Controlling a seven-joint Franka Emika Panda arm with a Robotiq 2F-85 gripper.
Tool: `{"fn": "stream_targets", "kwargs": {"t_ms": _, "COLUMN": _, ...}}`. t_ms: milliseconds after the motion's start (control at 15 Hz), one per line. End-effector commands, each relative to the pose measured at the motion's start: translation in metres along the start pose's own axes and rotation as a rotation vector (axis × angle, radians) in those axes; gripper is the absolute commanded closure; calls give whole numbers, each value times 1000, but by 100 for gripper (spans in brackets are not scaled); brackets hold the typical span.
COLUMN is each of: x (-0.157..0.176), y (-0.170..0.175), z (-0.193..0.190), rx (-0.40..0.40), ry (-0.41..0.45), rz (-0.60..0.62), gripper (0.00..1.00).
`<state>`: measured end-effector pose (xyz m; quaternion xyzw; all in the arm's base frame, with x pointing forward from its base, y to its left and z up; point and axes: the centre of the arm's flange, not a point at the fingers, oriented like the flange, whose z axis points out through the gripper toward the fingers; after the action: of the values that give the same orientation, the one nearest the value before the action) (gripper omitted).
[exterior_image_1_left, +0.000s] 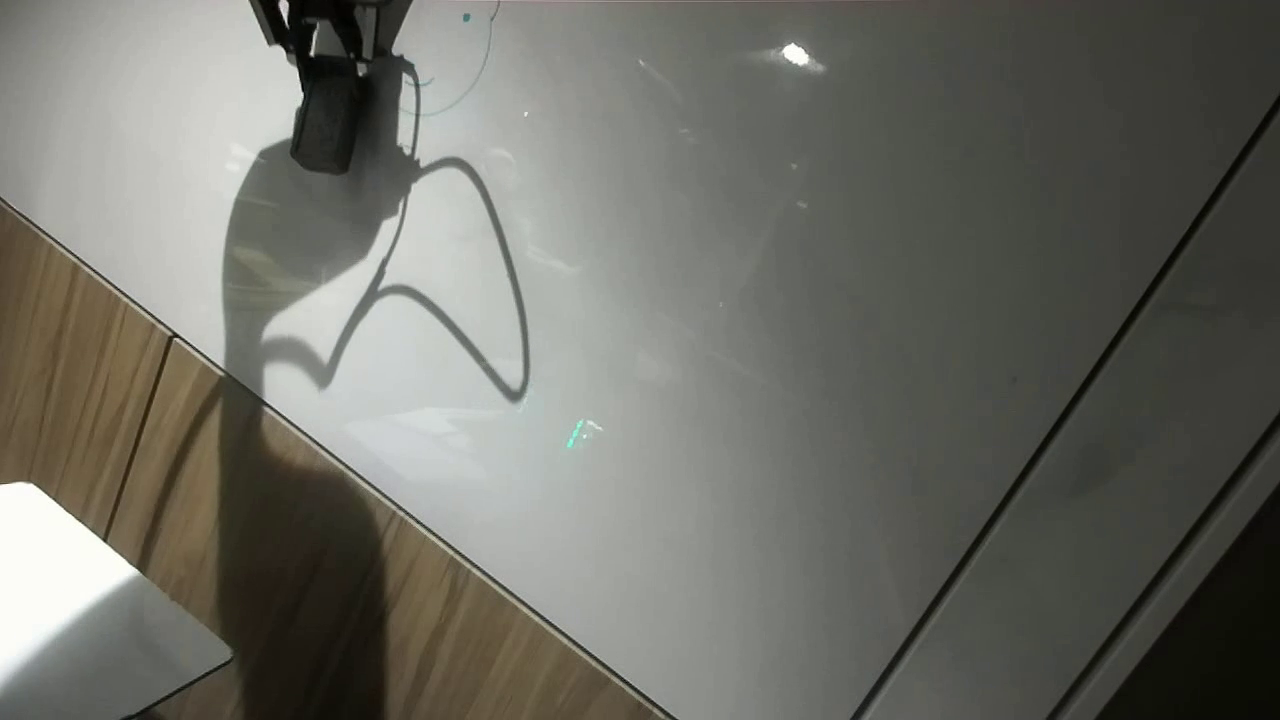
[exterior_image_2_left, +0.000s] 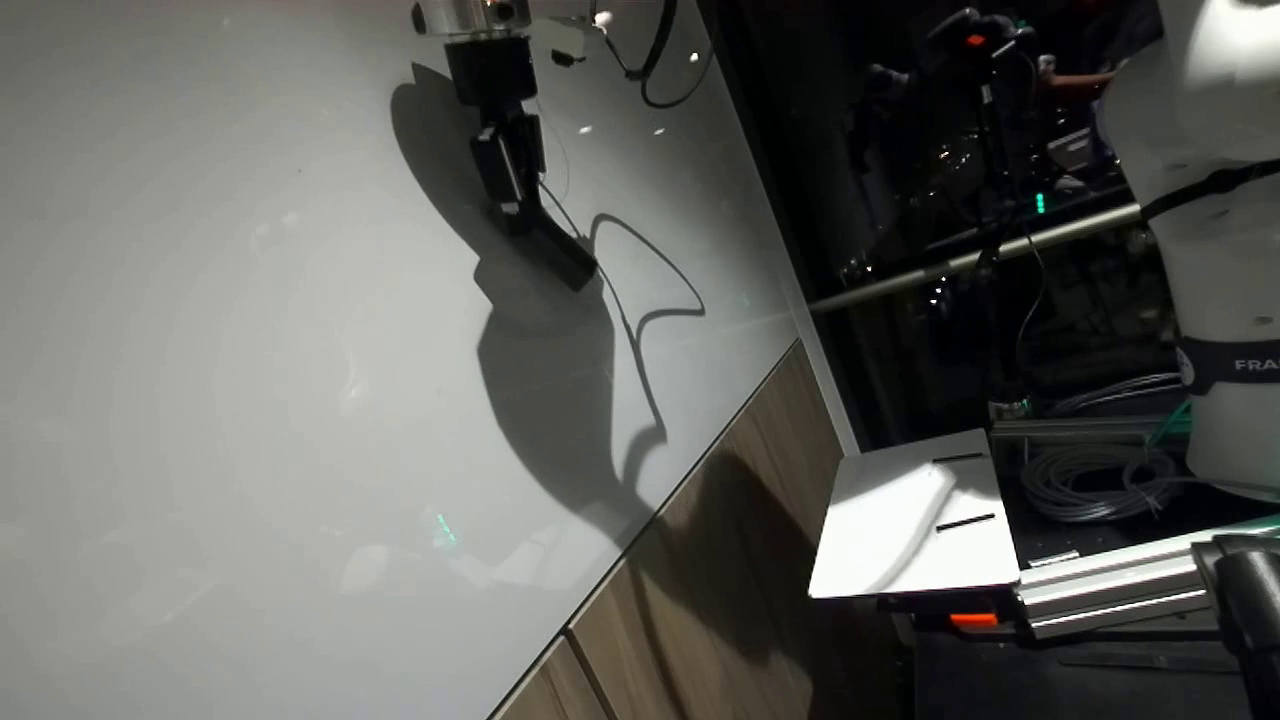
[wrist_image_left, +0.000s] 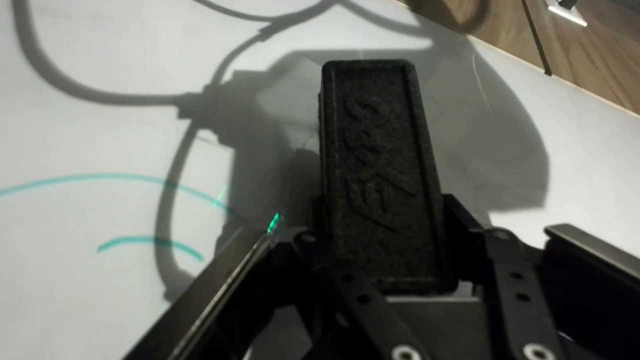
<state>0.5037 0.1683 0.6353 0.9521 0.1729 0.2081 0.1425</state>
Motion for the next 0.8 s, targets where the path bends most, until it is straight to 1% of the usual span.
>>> {"fn": "stream_targets", "kwargs": {"t_ms": 0, "x": 24, "y": -7, "z": -94, "rx": -28, "ry": 108, "rz": -21, "gripper": 69}}
{"fn": "stream_targets", "kwargs": {"t_ms": 67, "x": 31, "y": -7, "z": -119, "rx": -31, "ry": 134, "rz": -21, "gripper": 69}}
{"fn": "stream_targets", "kwargs": {"t_ms": 200, "x": 33, "y": 0, "z": -160, "rx": -47, "ry": 181, "rz": -19, "gripper": 69}}
{"fn": "stream_targets", "kwargs": {"t_ms": 333, "x": 33, "y": 13, "z": -180, "rx": -68, "ry": 212, "rz": -5, "gripper": 69}}
{"fn": "stream_targets", "kwargs": {"t_ms": 467, "x": 35, "y": 27, "z": -180, "rx": -74, "ry": 220, "rz": 13, "gripper": 69}}
{"fn": "stream_targets", "kwargs": {"t_ms": 600, "x": 38, "y": 41, "z": -166, "rx": -76, "ry": 214, "rz": 31, "gripper": 69}}
{"fn": "stream_targets", "kwargs": {"t_ms": 733, "x": 42, "y": 52, "z": -144, "rx": -67, "ry": 186, "rz": 49, "gripper": 69}}
